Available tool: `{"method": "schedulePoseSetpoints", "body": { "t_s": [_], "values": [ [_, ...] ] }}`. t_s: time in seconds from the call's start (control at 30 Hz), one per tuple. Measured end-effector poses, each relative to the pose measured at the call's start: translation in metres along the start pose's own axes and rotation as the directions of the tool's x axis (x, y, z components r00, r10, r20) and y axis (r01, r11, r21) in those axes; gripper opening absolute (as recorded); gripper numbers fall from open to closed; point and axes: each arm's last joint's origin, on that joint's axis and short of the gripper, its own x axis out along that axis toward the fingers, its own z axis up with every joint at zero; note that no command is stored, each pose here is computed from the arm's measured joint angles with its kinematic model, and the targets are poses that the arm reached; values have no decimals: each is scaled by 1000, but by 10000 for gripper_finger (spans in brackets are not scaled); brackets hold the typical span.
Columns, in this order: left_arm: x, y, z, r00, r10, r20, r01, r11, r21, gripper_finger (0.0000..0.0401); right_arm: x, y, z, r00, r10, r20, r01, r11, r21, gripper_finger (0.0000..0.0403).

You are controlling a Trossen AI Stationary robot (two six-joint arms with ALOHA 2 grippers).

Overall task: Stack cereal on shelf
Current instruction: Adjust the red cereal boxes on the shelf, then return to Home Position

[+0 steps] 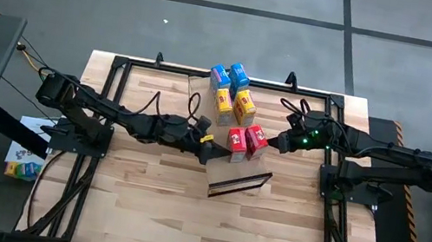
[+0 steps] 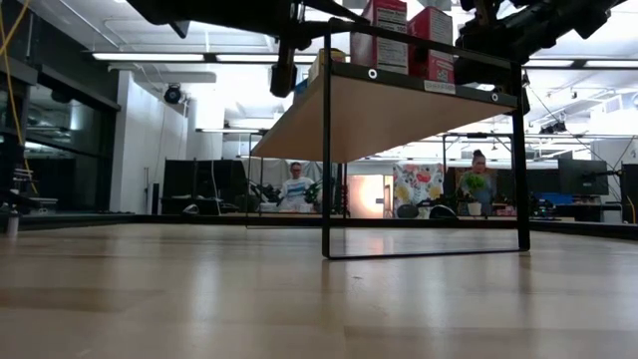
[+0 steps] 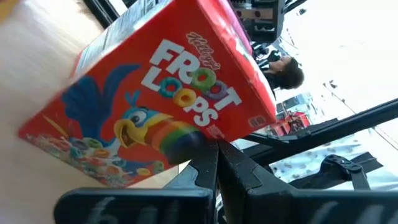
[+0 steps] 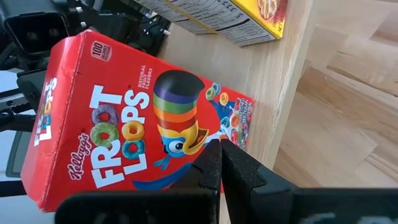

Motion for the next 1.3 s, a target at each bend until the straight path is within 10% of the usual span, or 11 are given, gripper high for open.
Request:
{"method": "schedulePoseSetpoints", "body": {
  "t_s": [1.0, 1.3],
  "values": [
    [4, 2, -12, 1000, 14, -24, -16, 998, -66, 0, -1, 1, 2, 999, -9, 47, 10, 1000, -5, 0],
    [-77, -36, 49, 993, 68, 99, -95, 952, 291, 0, -37, 7, 7, 976, 83, 201, -47, 984, -174, 0]
  ]
}}
